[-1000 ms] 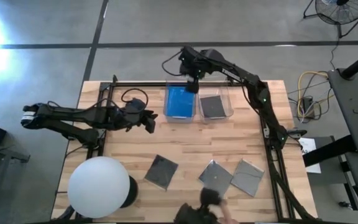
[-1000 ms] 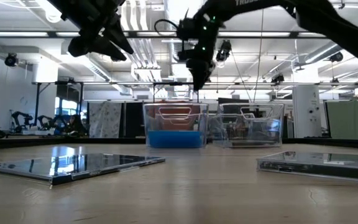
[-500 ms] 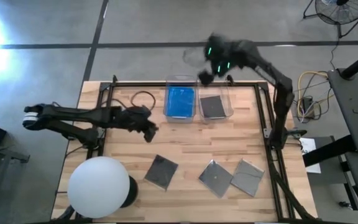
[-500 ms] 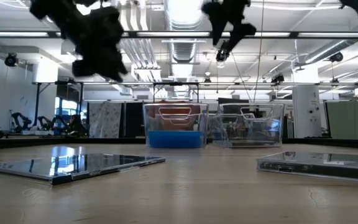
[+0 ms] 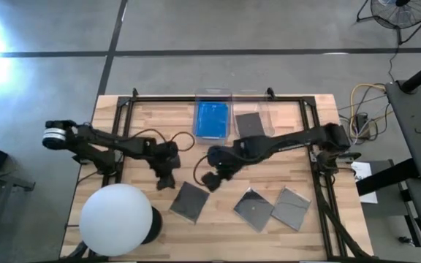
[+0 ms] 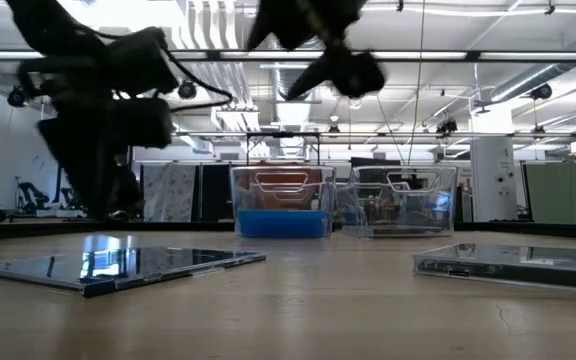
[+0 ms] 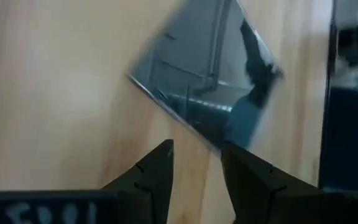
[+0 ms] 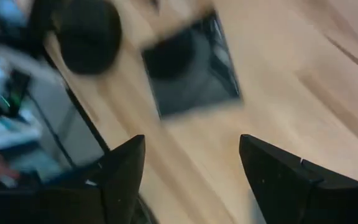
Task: Pick & place jewel cases by type
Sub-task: Put the black CD case into the right transparent bin
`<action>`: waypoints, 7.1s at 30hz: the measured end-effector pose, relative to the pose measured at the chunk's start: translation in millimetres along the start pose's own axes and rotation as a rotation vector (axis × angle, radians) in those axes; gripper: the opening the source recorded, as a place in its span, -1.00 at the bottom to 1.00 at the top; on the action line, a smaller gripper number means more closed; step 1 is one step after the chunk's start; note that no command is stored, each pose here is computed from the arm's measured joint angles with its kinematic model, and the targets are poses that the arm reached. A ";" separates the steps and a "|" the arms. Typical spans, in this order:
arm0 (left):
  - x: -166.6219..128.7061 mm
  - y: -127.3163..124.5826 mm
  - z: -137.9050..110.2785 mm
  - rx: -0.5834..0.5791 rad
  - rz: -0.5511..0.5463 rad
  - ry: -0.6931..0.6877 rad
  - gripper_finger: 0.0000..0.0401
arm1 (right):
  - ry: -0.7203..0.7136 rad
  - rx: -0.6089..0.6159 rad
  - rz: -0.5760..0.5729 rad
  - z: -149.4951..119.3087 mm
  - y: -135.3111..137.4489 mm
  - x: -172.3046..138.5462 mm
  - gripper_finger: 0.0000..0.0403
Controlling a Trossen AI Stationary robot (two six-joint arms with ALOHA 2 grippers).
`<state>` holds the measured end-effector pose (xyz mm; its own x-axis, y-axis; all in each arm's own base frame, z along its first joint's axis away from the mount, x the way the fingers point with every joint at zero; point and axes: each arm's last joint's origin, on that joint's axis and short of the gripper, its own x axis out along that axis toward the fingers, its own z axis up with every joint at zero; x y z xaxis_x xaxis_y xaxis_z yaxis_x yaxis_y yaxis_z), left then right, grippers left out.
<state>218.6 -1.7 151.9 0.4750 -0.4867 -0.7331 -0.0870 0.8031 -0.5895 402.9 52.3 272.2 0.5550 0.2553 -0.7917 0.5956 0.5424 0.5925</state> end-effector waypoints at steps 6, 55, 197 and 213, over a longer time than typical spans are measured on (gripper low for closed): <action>-1.6 -3.7 -20.1 0.058 0.002 0.005 -0.42 | 0.014 -0.056 0.228 -17.6 -4.9 61.9 0.18; -4.0 12.2 -37.8 -0.012 0.302 0.037 -0.42 | -0.167 -1.130 -0.292 10.3 30.0 208.1 0.06; -114.1 36.6 315.2 0.252 0.472 -0.366 -1.00 | -0.431 0.366 -0.383 -216.3 -60.8 4.4 0.09; -109.3 31.5 330.2 0.351 0.584 -0.553 -0.73 | -0.435 0.433 -0.356 -216.6 -61.9 6.7 0.09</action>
<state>453.0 190.3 325.5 0.8031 0.1986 -0.5618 -0.2177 0.9754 0.0336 243.9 193.8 197.9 0.4111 -0.2705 -0.8705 0.9113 0.1435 0.3858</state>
